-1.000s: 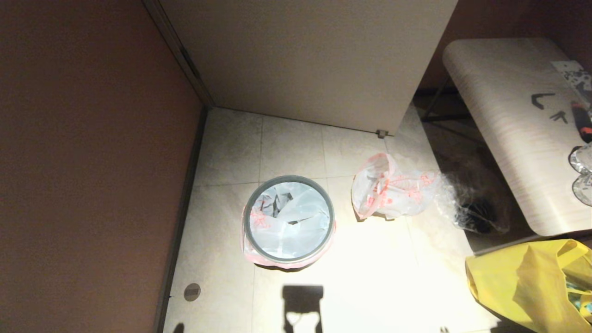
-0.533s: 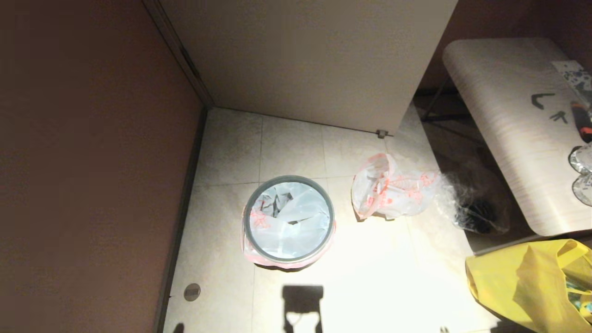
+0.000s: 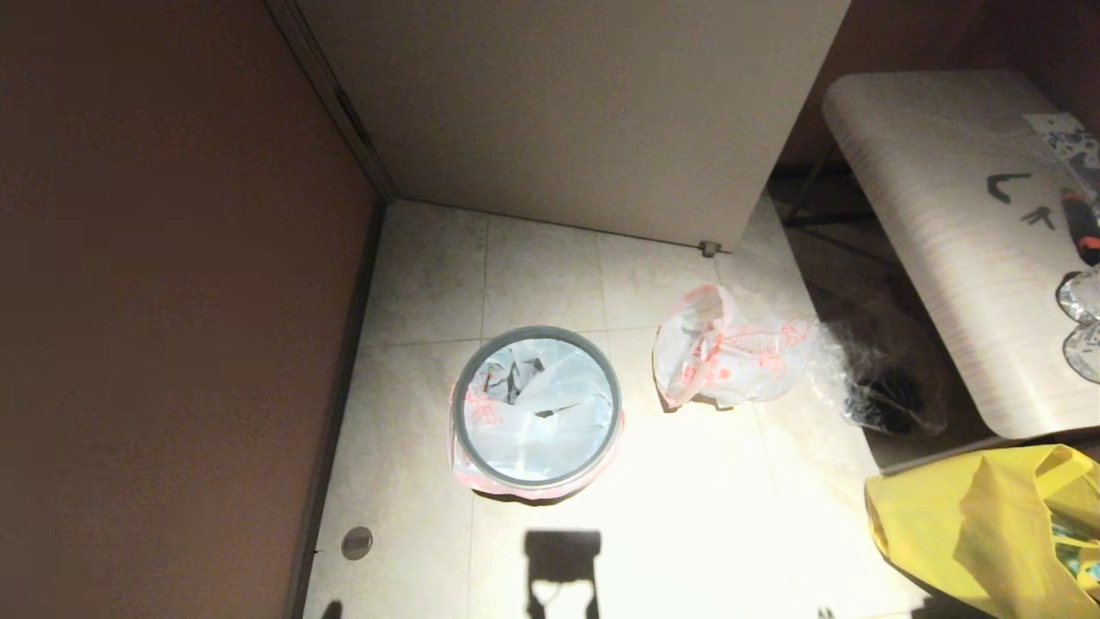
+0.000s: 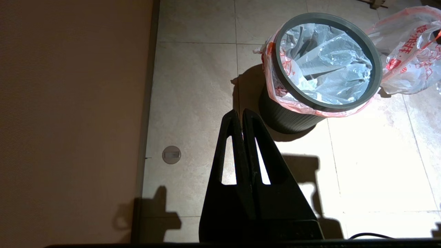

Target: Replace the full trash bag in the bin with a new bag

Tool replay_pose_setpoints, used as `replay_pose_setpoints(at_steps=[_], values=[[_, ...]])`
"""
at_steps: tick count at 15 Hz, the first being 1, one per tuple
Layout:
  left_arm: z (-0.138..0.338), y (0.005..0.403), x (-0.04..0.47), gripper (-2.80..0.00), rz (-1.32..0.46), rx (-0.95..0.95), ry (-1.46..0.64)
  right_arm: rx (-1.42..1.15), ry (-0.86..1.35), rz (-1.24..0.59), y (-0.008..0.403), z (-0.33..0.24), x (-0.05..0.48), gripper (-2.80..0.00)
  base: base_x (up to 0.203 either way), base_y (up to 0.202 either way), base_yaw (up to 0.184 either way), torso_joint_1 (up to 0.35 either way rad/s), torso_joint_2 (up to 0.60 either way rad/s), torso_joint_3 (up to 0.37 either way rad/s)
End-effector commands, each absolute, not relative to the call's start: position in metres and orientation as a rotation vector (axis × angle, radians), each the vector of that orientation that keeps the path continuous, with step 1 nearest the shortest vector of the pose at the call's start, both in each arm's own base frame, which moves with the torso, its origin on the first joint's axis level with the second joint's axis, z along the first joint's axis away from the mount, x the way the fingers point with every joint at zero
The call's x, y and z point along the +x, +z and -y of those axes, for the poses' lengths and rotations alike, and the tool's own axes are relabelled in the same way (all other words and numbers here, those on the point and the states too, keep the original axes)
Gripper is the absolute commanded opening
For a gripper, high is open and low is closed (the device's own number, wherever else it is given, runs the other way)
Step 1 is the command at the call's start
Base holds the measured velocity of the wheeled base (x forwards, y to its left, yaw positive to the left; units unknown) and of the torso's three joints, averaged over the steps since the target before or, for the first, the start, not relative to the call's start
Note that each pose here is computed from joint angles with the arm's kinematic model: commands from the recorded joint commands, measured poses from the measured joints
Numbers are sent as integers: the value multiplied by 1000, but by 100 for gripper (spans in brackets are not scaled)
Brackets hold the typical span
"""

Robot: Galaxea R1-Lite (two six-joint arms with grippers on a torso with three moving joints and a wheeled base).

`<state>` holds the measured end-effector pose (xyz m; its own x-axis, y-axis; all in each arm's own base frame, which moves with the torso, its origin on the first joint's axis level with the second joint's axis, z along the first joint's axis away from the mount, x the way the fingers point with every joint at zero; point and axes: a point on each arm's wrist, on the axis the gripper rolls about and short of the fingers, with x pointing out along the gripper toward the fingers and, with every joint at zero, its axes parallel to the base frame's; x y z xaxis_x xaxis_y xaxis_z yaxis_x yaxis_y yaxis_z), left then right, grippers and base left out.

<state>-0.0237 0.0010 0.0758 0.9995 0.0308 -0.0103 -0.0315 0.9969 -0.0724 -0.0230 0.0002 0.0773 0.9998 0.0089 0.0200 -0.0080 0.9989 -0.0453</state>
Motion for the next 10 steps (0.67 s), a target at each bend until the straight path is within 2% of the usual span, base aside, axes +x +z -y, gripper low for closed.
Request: replay_pose_setpoints(at_steps=[1,10], values=[[-1,76,-24,-280,-11,-73,33,-46,9,11,75,0,-22,-280,0,0,0,0,0,0],[-1,76,-24,-280,-11,-73,33,-37,9,9,75,0,-22,-280,0,0,0,0,0,0]])
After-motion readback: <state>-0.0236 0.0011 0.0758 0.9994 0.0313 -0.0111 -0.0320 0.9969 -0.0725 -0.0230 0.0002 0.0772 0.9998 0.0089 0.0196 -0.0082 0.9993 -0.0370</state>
